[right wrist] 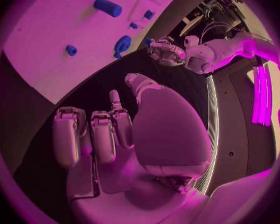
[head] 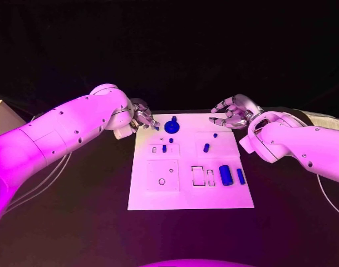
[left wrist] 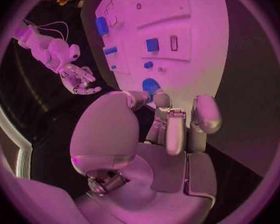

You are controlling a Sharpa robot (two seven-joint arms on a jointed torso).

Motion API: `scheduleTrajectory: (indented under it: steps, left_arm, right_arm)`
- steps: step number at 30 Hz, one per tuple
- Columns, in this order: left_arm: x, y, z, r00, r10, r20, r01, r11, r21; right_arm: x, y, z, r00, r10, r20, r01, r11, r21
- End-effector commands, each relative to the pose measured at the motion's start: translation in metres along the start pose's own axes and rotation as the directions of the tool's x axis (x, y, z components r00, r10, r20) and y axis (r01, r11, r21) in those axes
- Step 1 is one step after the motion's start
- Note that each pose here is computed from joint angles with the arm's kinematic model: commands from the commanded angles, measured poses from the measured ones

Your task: Assemble the parts on the task board

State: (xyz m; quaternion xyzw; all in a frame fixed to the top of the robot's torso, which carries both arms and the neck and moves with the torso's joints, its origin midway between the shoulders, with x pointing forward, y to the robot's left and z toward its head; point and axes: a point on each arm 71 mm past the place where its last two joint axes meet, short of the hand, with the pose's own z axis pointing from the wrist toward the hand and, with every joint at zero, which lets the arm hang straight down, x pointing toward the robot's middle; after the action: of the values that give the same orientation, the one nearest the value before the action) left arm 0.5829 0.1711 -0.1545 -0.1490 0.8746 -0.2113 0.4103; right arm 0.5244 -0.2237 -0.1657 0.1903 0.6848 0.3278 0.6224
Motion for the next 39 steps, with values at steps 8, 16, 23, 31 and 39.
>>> scheduleTrajectory:
  steps: [8, 16, 23, 31, 39]
  left_arm:
    - [0.0092, -0.0015, -0.0167, 1.000, -0.011, 0.008, 0.011, 0.999, 0.047]
    - [0.0249, 0.0057, -0.0210, 0.999, 0.039, 0.010, -0.040, 0.998, 0.043]
    - [0.0419, 0.0125, -0.0189, 0.998, 0.068, 0.000, -0.068, 0.997, 0.034]
    - [0.0586, 0.0165, -0.0135, 0.997, 0.067, -0.030, -0.067, 0.997, 0.030]
    - [0.0651, 0.0180, -0.0084, 0.994, 0.092, -0.061, -0.091, 0.996, 0.019]
  right_arm:
    - [-0.002, -0.003, 0.000, 1.000, -0.004, -0.002, 0.004, 1.000, 0.002]
    - [-0.003, -0.004, -0.001, 1.000, -0.004, -0.001, 0.004, 1.000, 0.006]
    - [-0.003, -0.005, -0.001, 1.000, -0.004, -0.001, 0.004, 1.000, 0.007]
    - [-0.002, -0.004, 0.000, 1.000, -0.004, -0.002, 0.004, 1.000, 0.006]
    - [-0.002, -0.004, 0.000, 1.000, -0.004, -0.003, 0.004, 1.000, 0.005]
